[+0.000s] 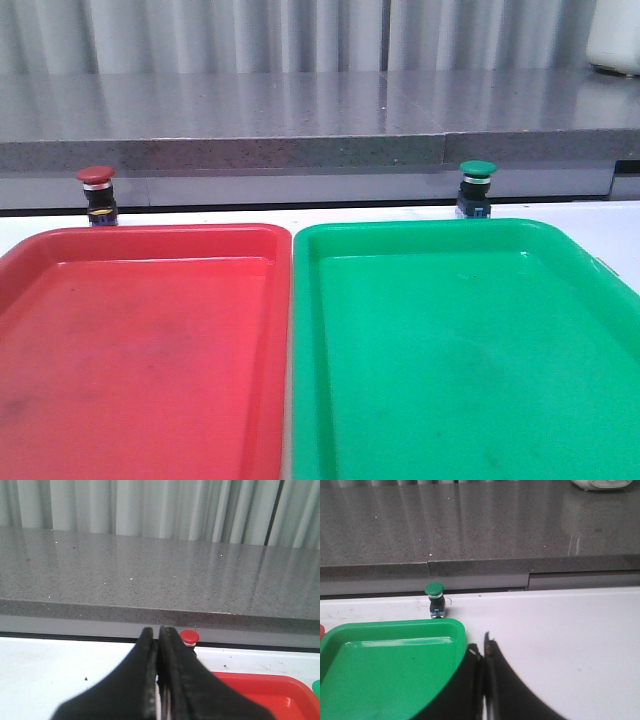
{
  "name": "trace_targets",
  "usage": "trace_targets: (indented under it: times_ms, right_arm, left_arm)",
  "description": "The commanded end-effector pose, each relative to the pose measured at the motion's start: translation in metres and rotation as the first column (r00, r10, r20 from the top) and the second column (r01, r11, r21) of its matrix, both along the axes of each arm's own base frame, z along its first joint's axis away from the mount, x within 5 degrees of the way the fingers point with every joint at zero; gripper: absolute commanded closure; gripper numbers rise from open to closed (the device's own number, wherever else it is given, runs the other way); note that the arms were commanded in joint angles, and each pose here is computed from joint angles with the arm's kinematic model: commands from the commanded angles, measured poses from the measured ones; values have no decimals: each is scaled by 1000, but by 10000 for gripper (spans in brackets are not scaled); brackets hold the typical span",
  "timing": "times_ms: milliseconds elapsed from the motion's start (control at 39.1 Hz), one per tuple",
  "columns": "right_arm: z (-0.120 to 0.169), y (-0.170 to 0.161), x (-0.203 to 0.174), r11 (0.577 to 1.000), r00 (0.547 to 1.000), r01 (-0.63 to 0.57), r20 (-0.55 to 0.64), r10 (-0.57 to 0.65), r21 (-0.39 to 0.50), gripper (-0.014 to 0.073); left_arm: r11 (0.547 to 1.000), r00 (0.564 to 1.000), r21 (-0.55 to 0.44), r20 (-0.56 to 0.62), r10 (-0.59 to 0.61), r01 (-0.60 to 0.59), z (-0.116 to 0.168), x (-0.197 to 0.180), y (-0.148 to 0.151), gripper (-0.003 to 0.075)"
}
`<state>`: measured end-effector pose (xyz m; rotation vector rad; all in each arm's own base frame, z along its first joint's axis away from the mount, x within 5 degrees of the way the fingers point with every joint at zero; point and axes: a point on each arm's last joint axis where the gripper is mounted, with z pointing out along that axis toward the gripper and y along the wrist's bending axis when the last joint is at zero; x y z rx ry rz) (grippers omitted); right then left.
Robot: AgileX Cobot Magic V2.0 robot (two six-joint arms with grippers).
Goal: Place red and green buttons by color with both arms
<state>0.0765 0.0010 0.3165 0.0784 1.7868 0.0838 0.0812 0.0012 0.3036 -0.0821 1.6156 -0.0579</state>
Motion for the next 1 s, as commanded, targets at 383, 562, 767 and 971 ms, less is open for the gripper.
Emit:
trace_targets:
  times_ms: [383,562,767,971]
  right_arm:
    - [16,-1,3,1000,995,7,100,-6,-8,-15]
    - [16,-1,3,1000,995,7,101,-6,-8,-15]
    - [16,-1,3,1000,995,7,101,-6,-8,-15]
    - [16,-1,3,1000,995,7,101,-6,-8,-15]
  left_arm:
    - [1000,995,-2,101,-4,4,18,0,0,24]
    - [1000,995,-10,102,-4,5,18,0,0,66]
    - [1000,998,-12,66,-7,8,18,15,-1,101]
    - [997,995,-15,-71,-75,74,28,62,-10,101]
